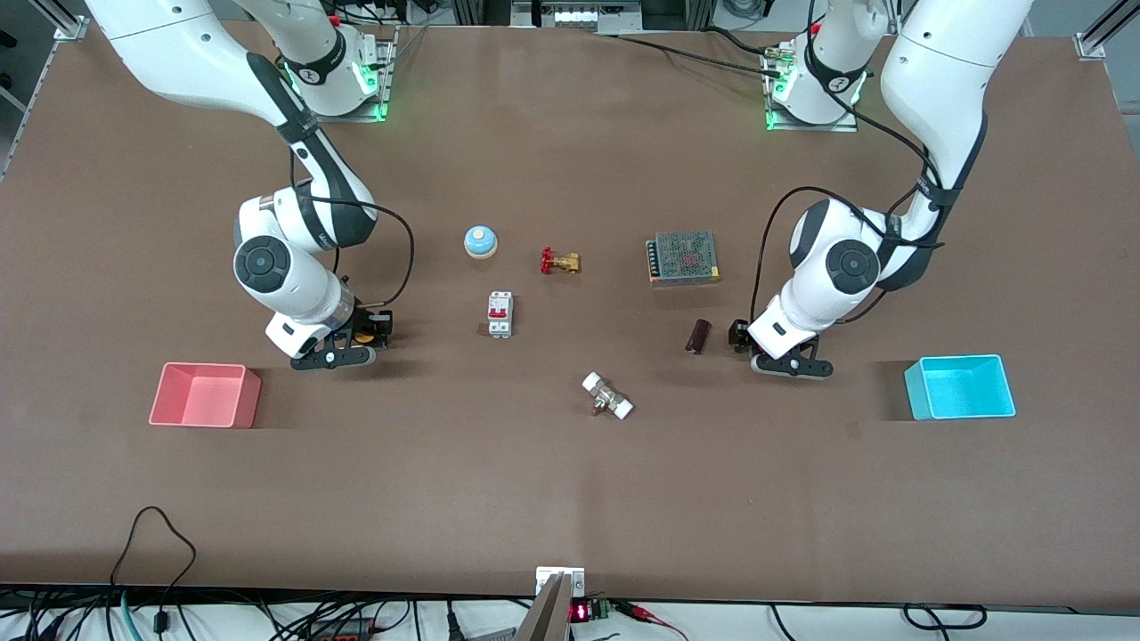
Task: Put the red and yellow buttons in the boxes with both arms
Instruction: 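Lift the yellow button with the right gripper while the left gripper lifts red, then carry the yellow button into the pink box while the left gripper carries red to cyan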
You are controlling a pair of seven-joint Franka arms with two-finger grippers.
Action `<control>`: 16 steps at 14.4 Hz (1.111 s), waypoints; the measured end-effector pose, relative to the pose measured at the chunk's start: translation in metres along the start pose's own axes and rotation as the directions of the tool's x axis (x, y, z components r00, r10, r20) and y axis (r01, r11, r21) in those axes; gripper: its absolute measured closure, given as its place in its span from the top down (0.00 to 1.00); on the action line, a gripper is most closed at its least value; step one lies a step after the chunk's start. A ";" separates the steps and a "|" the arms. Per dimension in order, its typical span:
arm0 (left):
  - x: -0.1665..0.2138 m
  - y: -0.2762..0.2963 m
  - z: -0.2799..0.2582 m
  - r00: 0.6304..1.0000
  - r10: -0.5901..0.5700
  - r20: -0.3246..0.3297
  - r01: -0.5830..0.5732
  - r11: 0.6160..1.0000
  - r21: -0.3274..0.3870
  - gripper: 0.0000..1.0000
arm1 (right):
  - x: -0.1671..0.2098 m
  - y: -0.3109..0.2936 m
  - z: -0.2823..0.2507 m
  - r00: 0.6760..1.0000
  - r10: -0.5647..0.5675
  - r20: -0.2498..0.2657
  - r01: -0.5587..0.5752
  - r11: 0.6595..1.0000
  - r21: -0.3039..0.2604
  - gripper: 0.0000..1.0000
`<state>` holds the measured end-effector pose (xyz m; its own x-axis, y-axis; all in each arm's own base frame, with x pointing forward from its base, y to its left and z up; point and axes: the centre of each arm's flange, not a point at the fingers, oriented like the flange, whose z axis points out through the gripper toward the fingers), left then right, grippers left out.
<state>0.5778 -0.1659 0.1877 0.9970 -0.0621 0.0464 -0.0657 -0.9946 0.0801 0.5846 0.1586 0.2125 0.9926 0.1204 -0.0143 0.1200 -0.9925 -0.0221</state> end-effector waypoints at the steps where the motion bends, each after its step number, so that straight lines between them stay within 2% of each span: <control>1: 0.000 -0.001 0.001 1.000 -0.002 -0.002 0.002 1.000 0.000 0.61 | 0.001 0.000 -0.001 1.000 -0.003 -0.003 0.003 1.000 0.000 0.41; 3: 0.002 -0.005 0.000 1.000 -0.009 -0.005 0.009 1.000 0.001 0.41 | 0.007 0.003 -0.010 1.000 -0.003 -0.022 0.003 1.000 0.000 0.41; 4: 0.003 -0.006 -0.001 1.000 -0.010 -0.008 0.010 1.000 0.001 0.37 | 0.012 0.008 -0.021 1.000 0.002 -0.029 -0.002 1.000 -0.003 0.41; 8: 0.017 -0.021 -0.013 1.000 -0.029 -0.010 0.030 0.999 0.017 0.37 | 0.040 0.057 -0.114 0.998 0.060 -0.016 -0.060 0.997 -0.039 0.41; 11: 0.051 -0.034 -0.060 0.997 -0.039 0.067 0.035 0.998 0.056 0.37 | 0.050 0.109 -0.180 0.992 0.118 -0.039 -0.120 0.991 -0.058 0.41; 13: 0.071 -0.041 -0.096 0.996 -0.050 0.072 0.045 0.996 0.076 0.37 | 0.052 0.145 -0.194 0.991 0.126 -0.045 -0.129 0.989 -0.072 0.41; 16: 0.094 -0.067 -0.141 0.996 -0.047 0.082 0.032 0.983 0.179 0.37 | 0.046 0.202 -0.185 0.986 0.161 -0.029 -0.162 0.986 -0.035 0.41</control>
<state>0.6697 -0.0935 0.3267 0.9990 -0.0214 -0.0389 -0.0252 -0.9949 -0.0978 0.6574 -0.0397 0.3924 0.9991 -0.0419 0.0116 -0.0421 -0.9990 0.0156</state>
